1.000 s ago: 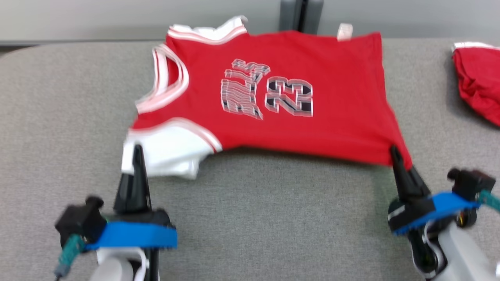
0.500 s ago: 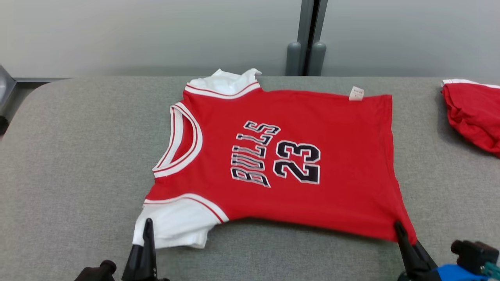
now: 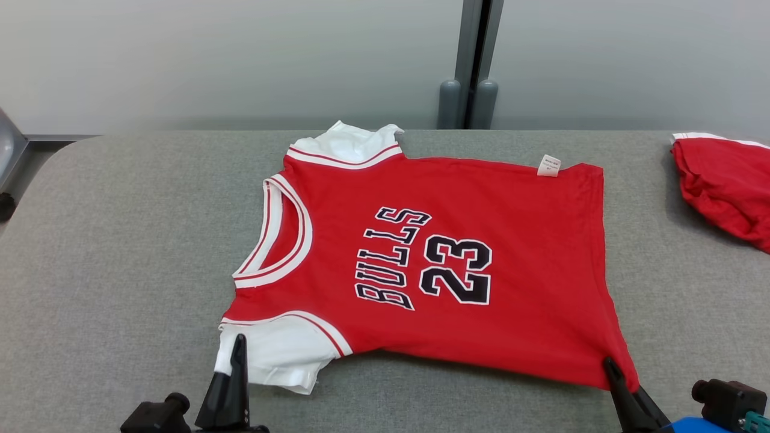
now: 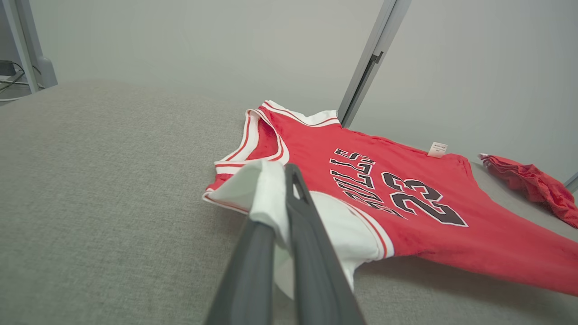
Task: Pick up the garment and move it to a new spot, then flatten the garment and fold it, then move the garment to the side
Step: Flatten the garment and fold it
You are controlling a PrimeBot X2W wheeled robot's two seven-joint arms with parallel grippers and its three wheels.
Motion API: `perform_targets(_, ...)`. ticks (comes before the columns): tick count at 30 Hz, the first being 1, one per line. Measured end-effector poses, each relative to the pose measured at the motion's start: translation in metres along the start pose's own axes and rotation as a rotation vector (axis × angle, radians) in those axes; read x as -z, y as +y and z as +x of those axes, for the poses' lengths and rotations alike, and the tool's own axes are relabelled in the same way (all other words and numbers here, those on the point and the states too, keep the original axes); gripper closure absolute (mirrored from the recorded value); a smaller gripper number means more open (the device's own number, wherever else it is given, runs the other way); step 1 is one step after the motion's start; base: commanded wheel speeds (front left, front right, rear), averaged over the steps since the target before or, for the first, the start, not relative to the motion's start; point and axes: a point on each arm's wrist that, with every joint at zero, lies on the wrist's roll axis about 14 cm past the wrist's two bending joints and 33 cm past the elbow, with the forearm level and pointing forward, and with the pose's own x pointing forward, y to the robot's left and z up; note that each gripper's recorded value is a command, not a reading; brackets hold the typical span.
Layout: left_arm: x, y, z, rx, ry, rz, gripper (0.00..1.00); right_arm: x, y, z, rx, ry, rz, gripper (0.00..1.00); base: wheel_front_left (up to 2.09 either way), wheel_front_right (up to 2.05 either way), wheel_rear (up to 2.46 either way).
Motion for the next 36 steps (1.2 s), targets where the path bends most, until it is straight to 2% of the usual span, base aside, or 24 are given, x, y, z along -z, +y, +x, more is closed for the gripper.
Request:
perform_targets(16, -0.023, -0.015, 0.06, 0.129, -0.037, 0.078, 1.0, -0.004, 0.01, 0.017, -0.025, 0.055, 0.025, 1.0, 0.0, 0.0, 0.0)
perform_targets(35, -0.001, -0.011, 0.152, 0.203, 0.062, 0.165, 1.0, -0.016, -0.001, 0.072, -0.019, 0.093, 0.058, 1.0, 0.0, 0.0, 0.0)
perform_targets(36, 0.0, -0.009, 0.155, 0.201, 0.069, 0.167, 1.0, -0.017, -0.001, 0.075, -0.021, 0.09, 0.058, 0.89, 0.0, 0.0, 0.0)
